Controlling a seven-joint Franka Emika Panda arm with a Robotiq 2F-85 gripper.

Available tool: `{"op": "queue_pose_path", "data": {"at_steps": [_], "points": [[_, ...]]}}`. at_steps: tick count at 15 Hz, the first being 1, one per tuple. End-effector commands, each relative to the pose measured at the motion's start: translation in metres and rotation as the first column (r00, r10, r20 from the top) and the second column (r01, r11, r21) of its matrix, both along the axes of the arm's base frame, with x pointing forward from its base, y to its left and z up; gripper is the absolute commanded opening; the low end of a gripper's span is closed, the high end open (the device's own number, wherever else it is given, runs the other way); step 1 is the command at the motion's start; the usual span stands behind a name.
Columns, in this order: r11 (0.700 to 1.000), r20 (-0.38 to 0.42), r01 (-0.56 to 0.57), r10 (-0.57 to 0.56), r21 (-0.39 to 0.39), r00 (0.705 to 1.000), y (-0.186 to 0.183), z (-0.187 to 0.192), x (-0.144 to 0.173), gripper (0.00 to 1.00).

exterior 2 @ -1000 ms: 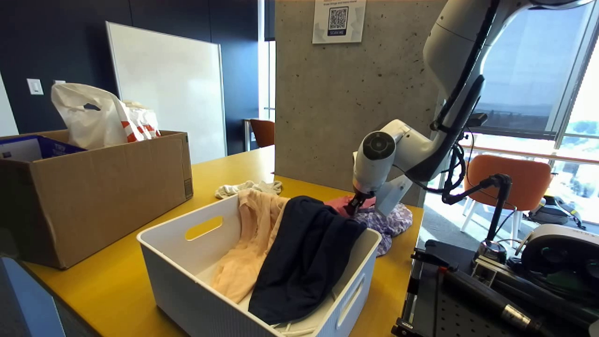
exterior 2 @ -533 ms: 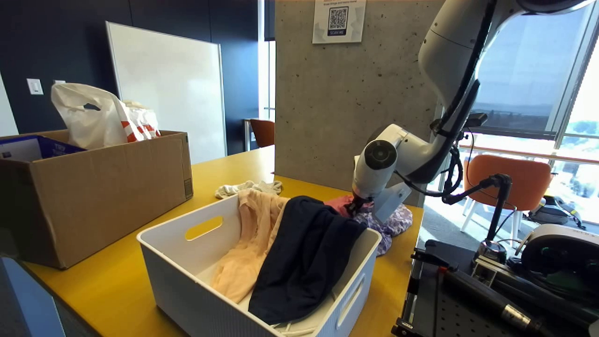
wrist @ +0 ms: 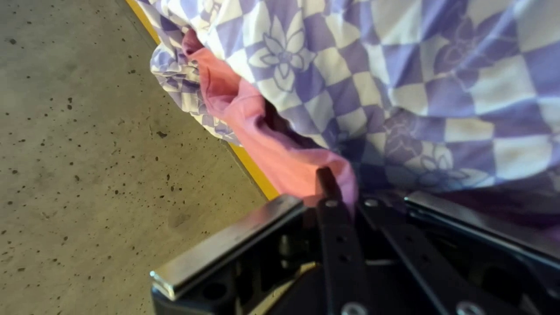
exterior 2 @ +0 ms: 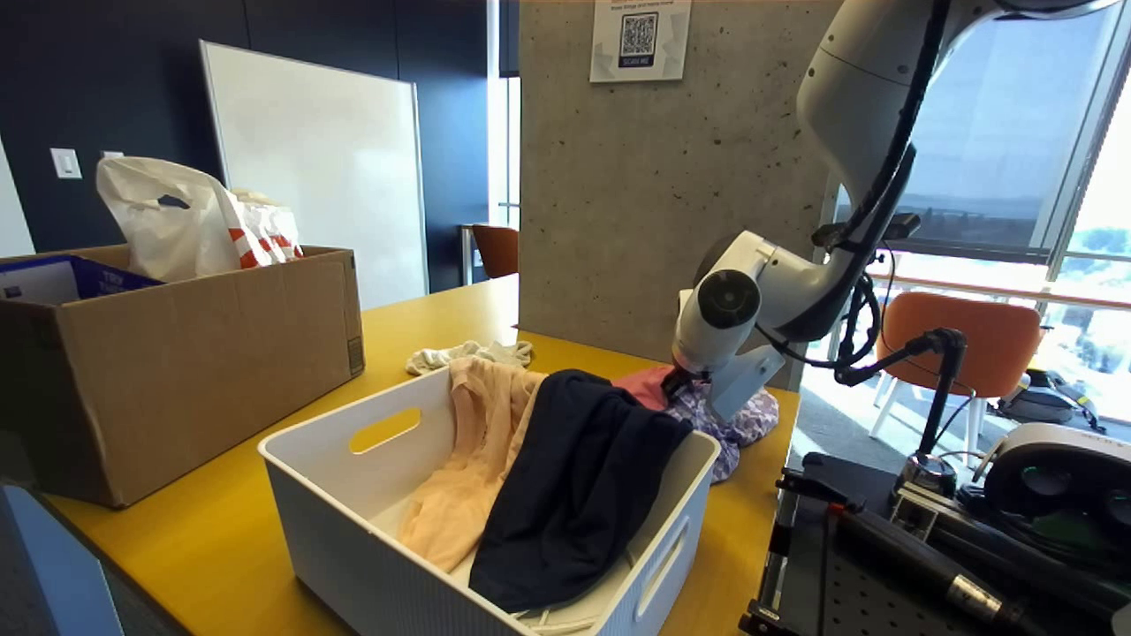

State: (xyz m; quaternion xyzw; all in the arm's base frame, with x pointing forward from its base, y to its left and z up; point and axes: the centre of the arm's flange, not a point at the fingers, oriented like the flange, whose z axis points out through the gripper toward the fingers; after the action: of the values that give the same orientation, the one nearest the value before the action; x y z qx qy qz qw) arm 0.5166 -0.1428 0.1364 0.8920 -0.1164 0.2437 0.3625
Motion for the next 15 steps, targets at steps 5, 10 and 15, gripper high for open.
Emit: {"op": "queue_pose_path", "data": {"at_steps": [5,10,15], "points": [[0.99,0.173,0.119,-0.104,-0.079,0.979,-0.019,0.07,-0.032,0.01],[0.983,0.217,0.184,-0.174,-0.027,0.961,-0.033,0.075,-0.033,0.01],[0.981,0.215,0.192,-0.187,0.0,0.959,-0.026,0.064,-0.037,0.24]]}}
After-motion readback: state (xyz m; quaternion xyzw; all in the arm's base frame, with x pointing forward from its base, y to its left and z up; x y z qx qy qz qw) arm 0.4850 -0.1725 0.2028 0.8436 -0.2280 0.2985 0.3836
